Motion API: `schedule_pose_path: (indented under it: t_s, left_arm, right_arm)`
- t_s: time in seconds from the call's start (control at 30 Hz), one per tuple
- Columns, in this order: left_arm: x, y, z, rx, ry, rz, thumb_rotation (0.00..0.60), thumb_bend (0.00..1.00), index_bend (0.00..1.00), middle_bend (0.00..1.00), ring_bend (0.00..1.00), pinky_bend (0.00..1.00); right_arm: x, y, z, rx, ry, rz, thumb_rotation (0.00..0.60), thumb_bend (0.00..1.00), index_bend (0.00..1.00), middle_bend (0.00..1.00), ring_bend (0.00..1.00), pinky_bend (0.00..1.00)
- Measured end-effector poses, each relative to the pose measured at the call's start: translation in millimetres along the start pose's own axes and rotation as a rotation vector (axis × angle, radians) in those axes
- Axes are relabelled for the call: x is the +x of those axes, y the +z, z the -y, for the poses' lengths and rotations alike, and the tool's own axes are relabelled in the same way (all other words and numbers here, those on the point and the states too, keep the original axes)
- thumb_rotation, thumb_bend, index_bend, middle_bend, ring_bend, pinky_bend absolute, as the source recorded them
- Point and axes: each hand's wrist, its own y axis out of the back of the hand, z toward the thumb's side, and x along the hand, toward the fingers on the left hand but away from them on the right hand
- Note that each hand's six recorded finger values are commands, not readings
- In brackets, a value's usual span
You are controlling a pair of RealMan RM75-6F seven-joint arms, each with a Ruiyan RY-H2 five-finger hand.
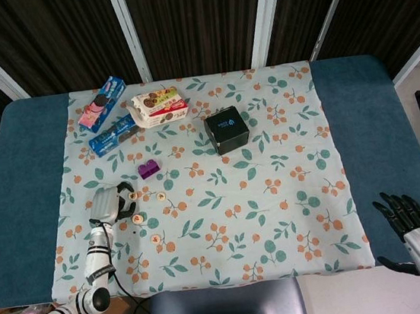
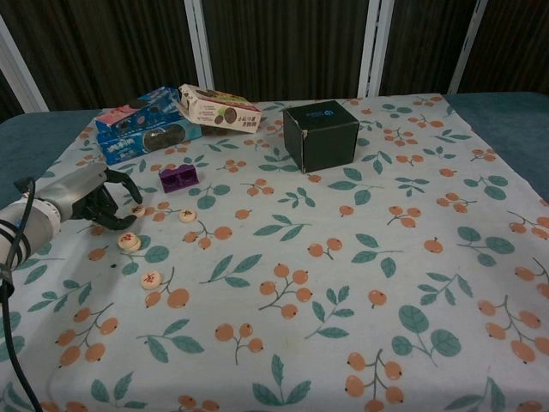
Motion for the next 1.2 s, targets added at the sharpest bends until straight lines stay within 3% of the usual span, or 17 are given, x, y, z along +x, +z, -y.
schedule_pose_path:
  t_s: [0.47,0.93,1.2]
  left_arm:
    - [7,-1,5,0.009,0.019,-0.006,0.600,0.38,0.42,1.00,1.00,1.00]
    - [9,-3,8,0.021,0.018,-0.008,0.600,0.38,0.56,1.00,1.00,1.00]
    - [-2,14,-7,-0.027,0.057,0.062,0.600,0.38,0.56,1.00,1.00,1.00]
  right_arm:
    - [0,-1,-1,-0.001,-0.003,0.006,0.600,0.14,0.00,0.00,0.00,0.00]
    - [-1,-1,-1,0.000,-0.003,0.008,0.600,0.14,0.00,0.00,0.00,0.00]
    - [-1,-1,1,0.005,0.002,0.006,0.600,0.14,0.00,0.00,0.00,0.00]
